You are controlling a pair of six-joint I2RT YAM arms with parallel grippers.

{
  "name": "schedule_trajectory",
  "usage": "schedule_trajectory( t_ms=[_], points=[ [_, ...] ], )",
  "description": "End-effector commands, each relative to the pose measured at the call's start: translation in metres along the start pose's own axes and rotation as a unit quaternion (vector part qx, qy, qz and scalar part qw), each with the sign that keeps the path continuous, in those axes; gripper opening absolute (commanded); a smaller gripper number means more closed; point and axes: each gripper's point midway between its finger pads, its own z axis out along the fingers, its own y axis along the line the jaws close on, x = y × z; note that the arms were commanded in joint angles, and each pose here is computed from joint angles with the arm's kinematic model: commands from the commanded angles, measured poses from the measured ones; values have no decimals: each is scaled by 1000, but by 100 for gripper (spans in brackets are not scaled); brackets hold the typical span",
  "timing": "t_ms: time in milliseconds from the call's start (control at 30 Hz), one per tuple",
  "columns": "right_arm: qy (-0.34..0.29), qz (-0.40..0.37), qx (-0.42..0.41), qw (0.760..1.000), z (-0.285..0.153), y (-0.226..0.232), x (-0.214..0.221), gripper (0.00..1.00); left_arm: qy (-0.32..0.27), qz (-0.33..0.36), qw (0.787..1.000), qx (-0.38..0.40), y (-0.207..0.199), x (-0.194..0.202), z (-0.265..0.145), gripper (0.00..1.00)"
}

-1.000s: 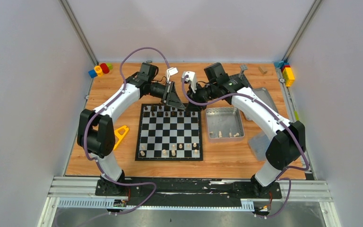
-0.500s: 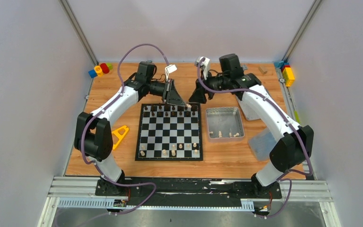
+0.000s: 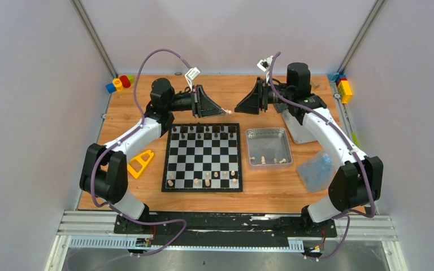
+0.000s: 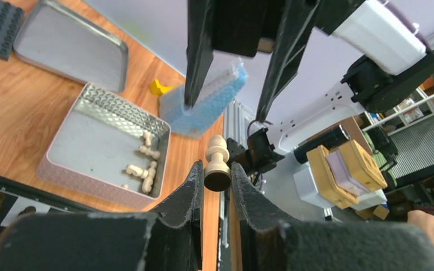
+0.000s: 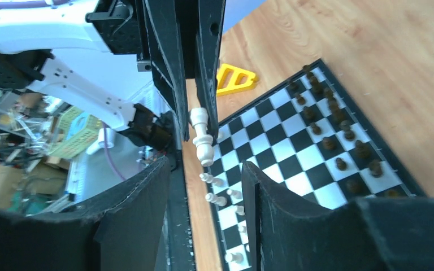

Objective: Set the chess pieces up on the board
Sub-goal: Place the chess piece on the chessboard.

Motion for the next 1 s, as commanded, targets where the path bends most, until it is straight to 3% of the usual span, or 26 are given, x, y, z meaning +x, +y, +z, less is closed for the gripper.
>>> schedule_trajectory(
  t_ms=[0, 333, 700, 967],
  points=[
    [-12, 14, -71, 997, 0, 23, -7, 50, -45, 35, 998, 36, -23, -25, 4, 0],
    [-11, 38, -93, 995, 5, 21, -2, 46, -50, 37, 997, 36, -22, -20, 11, 0],
    [-6, 44, -103, 994, 9, 21, -1, 33, -52, 43, 997, 33, -18, -16, 16, 0],
    [-3, 47, -105, 993, 10, 20, 2, 34, -55, 51, 997, 30, -16, -16, 16, 0]
  ],
)
